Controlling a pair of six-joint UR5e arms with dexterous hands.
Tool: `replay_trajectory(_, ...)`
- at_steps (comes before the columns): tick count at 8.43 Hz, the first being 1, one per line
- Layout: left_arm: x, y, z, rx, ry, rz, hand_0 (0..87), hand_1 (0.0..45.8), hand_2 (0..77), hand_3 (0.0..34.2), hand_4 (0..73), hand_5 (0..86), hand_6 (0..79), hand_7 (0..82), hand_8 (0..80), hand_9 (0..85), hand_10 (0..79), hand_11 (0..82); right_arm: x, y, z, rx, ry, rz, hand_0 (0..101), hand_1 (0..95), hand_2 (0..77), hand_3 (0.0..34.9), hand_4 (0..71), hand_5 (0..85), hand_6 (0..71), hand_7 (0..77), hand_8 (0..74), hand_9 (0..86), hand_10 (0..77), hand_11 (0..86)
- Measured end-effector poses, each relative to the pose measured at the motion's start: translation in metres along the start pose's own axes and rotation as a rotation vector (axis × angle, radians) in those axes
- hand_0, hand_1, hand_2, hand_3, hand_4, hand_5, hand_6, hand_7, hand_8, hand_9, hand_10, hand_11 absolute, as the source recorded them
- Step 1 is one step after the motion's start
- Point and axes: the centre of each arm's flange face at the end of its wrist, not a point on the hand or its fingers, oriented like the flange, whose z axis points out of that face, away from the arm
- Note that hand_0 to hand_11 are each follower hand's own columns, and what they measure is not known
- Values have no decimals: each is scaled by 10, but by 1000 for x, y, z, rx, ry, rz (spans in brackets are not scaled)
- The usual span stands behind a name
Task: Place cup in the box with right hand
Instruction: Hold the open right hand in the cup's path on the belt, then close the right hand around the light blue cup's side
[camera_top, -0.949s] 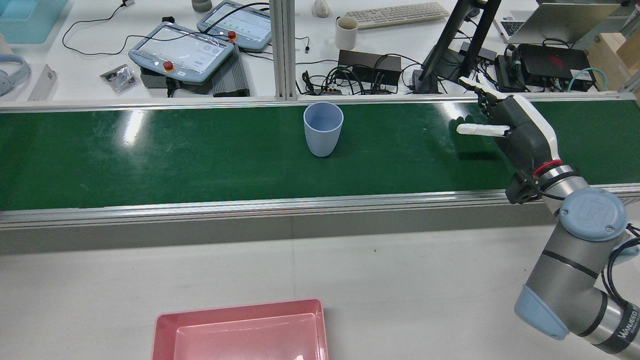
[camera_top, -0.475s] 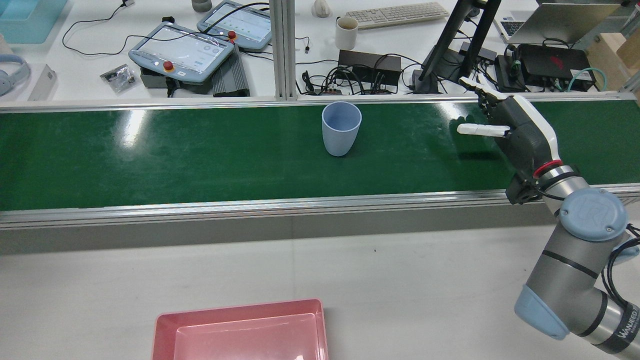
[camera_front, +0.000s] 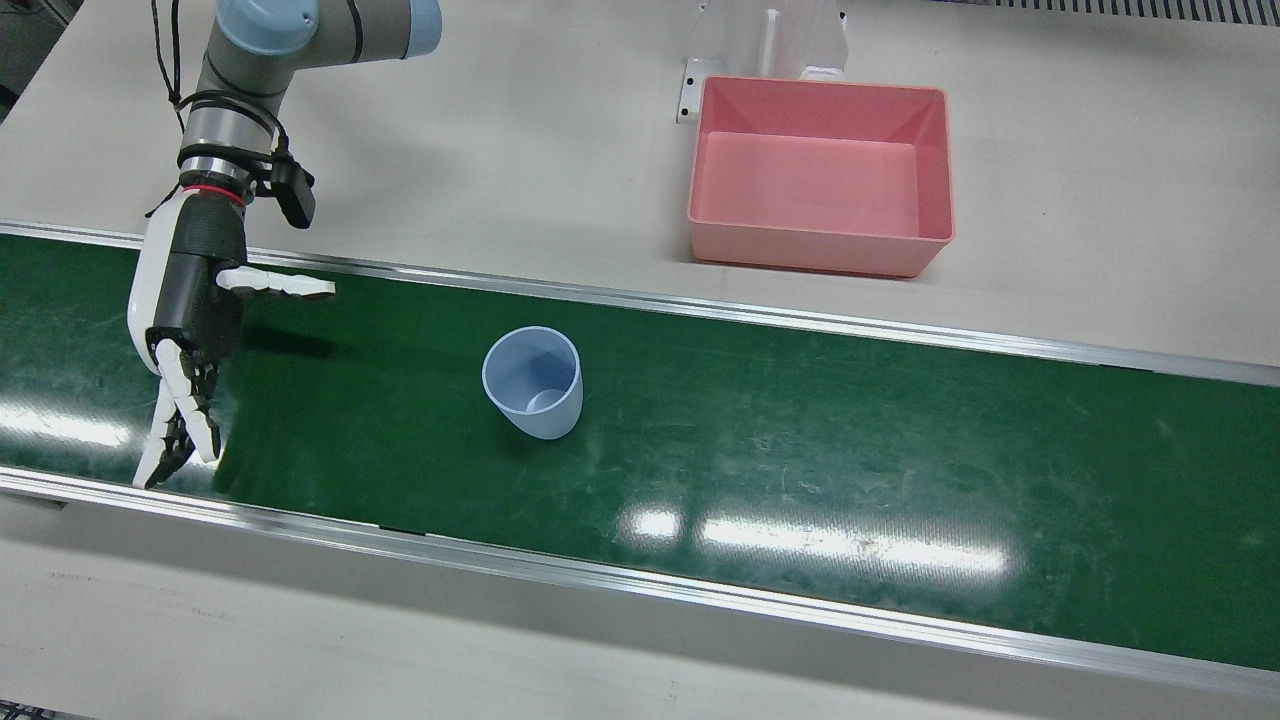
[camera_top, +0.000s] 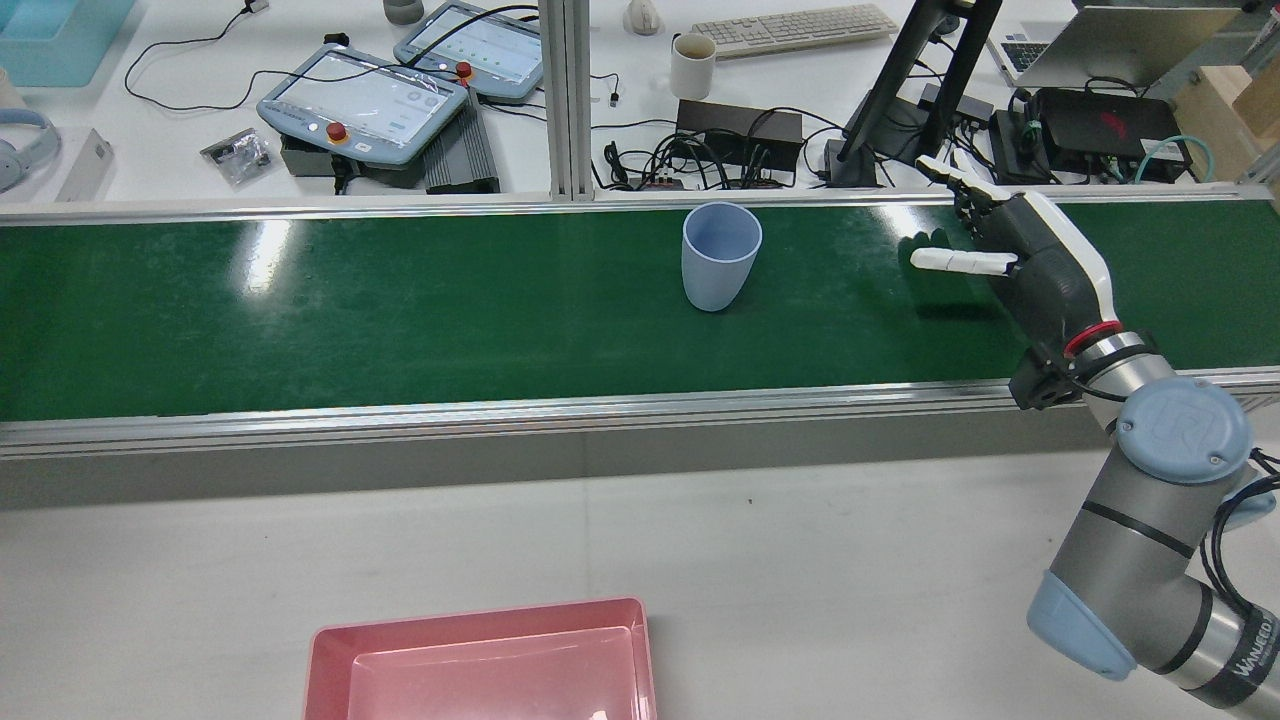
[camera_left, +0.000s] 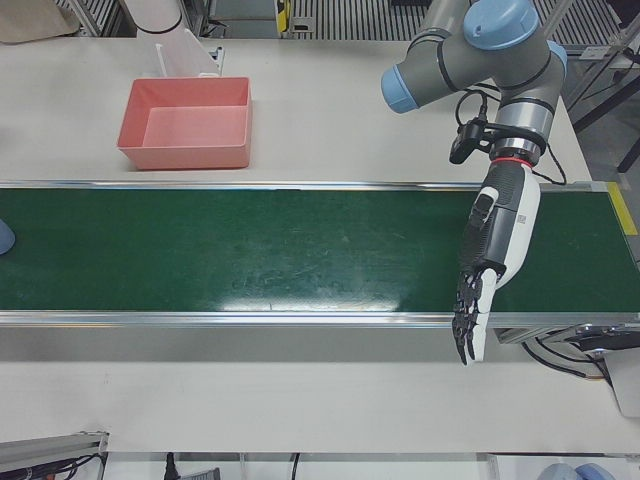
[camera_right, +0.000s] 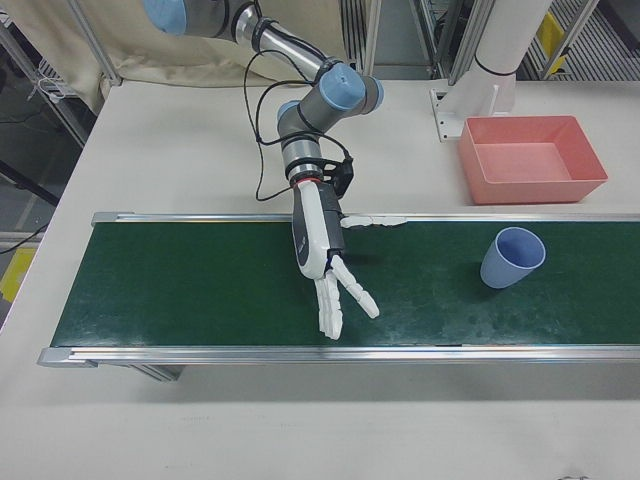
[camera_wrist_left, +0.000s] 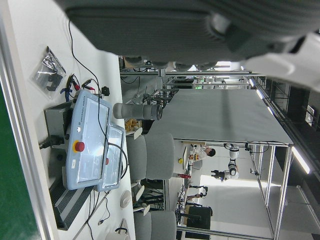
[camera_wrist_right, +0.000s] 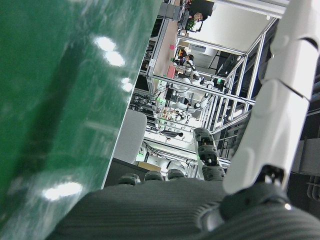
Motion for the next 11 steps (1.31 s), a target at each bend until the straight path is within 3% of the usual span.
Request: replay_trajectory(11, 0, 1, 0, -1, 0, 0, 0, 5, 5, 0, 0, 0, 0, 0, 0, 0, 0, 0, 28, 29, 3, -34, 12, 12, 490, 164, 60, 0, 0, 38, 5, 16, 5, 5, 0, 11)
